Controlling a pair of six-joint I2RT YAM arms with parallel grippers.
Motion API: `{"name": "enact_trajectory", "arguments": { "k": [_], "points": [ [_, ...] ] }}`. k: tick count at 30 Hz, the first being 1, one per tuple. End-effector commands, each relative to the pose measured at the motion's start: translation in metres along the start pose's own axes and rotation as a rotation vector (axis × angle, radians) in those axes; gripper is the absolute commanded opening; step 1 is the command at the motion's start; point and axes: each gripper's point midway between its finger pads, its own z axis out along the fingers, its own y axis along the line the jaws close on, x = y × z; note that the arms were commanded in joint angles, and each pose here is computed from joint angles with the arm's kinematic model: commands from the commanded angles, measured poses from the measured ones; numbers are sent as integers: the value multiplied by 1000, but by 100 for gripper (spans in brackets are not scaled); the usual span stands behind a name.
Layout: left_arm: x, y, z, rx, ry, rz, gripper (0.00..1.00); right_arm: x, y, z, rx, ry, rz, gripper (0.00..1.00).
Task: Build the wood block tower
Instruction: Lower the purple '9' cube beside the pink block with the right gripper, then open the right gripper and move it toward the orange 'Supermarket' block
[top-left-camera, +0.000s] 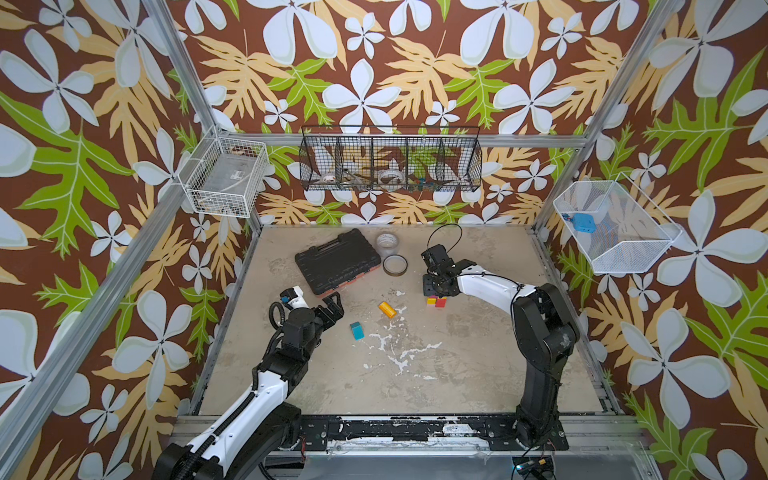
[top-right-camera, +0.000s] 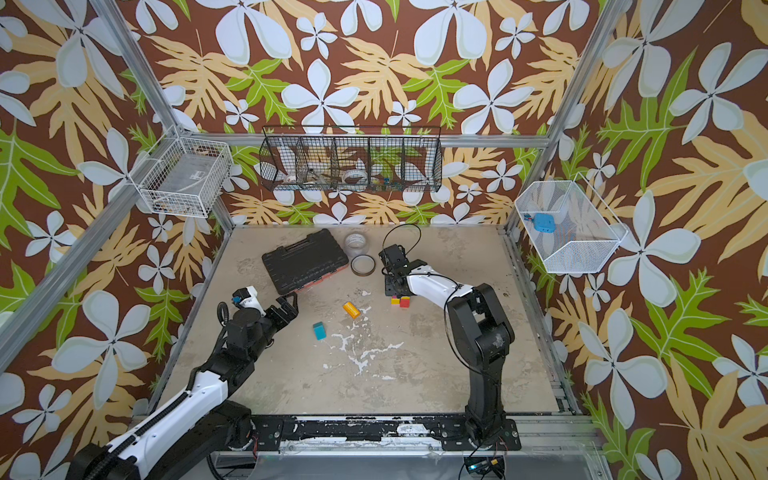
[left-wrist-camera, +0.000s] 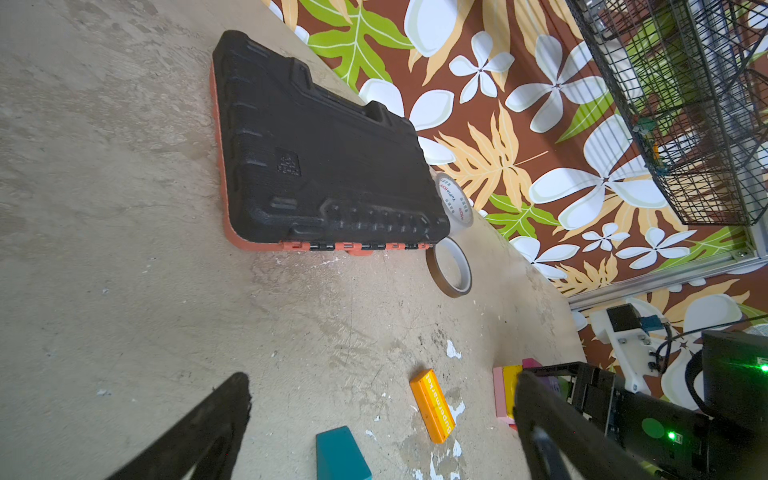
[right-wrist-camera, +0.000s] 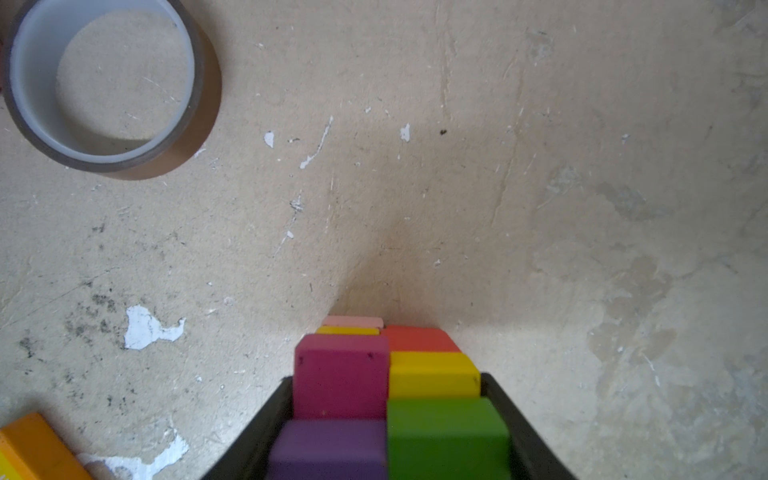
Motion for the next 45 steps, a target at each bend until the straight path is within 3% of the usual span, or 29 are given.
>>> {"name": "enact_trajectory", "arguments": {
  "k": [1,8,13,16,25,31,36,45],
  "points": [
    [-5,-4,0,10,-14,-2,100,1,-4,-1,21,5,2,61],
    [-5,-5,-1,12,-14,-3,100,0,-3,-4,14,4,4,74],
    [-5,-4,0,9,-13,-4,100,-4,-3,-11,6,-6,14,75],
    [-5,-5,-1,11,-15,-4,100,-8,-5,-25,-5,-31,25,83],
    [-6,-4,-1,7,-20,-7,100,-22,-13,-128,-62,-229,76,94],
    [-6,3,-1,-22,-28,-13,100,20,38,-190,-254,-362,49,94],
    [-10,4,-3,-37,-46,-12,99,70,82,-163,-367,-277,-3,92],
    [-9,15,-2,-81,-58,-15,99,115,120,-94,-229,-128,-169,86]
  ]
}}
